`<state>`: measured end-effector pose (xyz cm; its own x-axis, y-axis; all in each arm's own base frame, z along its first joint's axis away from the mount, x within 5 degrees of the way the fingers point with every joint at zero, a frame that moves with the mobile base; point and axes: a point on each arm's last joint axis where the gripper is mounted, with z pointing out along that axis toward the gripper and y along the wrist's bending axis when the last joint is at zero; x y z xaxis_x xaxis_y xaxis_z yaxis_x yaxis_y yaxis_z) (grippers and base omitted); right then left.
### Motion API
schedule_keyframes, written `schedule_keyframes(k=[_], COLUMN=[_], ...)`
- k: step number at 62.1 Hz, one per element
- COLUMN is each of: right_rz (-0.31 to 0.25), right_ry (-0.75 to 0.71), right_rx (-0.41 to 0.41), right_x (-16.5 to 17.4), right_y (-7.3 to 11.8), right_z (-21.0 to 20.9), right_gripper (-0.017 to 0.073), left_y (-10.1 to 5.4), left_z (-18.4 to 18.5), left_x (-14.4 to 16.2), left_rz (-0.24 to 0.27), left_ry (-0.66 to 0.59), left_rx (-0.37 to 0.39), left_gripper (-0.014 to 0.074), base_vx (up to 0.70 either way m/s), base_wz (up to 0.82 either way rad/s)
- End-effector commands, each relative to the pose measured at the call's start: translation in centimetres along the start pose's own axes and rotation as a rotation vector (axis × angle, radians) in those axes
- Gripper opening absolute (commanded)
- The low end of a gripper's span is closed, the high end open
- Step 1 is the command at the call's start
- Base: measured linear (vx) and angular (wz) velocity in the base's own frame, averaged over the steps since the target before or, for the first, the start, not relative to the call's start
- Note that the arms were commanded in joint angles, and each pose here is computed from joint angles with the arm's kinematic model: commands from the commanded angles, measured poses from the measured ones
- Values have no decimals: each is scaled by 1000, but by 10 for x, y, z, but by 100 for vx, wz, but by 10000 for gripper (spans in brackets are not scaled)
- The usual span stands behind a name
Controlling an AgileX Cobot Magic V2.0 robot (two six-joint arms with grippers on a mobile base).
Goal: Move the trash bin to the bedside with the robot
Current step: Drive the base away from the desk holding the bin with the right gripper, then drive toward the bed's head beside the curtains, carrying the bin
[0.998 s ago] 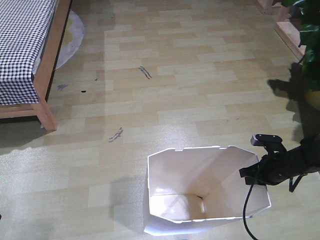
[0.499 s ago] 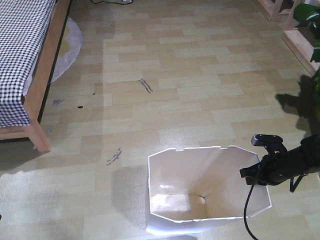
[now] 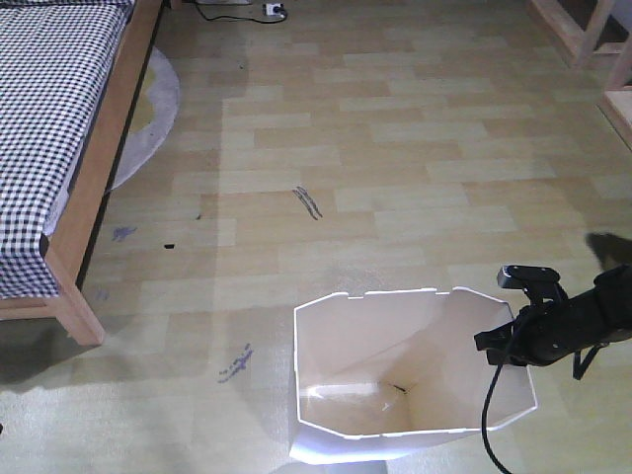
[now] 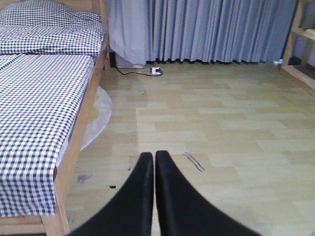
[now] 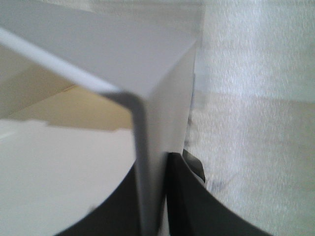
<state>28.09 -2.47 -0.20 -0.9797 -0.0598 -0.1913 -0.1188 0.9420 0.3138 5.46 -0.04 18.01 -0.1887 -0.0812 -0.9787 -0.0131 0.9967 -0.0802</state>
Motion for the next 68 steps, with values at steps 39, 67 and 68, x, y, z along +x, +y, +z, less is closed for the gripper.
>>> schedule_keyframes(k=[39, 67, 68], right_rz=[2, 2, 2], right_ry=[-87, -87, -87], right_rx=[-167, -167, -167], right_x=[-16, -16, -16], right_y=[19, 19, 19], right_z=[-19, -19, -19], right_gripper=[-6, -6, -6], left_y=[0, 0, 0], left_z=[2, 2, 2], left_x=[2, 2, 2], left_rz=[-18, -18, -18], left_ry=[-54, -54, -54], left_rx=[8, 8, 8], left_gripper=[-6, -6, -6], base_vx=[42, 43, 43], base_wz=[7, -2, 1])
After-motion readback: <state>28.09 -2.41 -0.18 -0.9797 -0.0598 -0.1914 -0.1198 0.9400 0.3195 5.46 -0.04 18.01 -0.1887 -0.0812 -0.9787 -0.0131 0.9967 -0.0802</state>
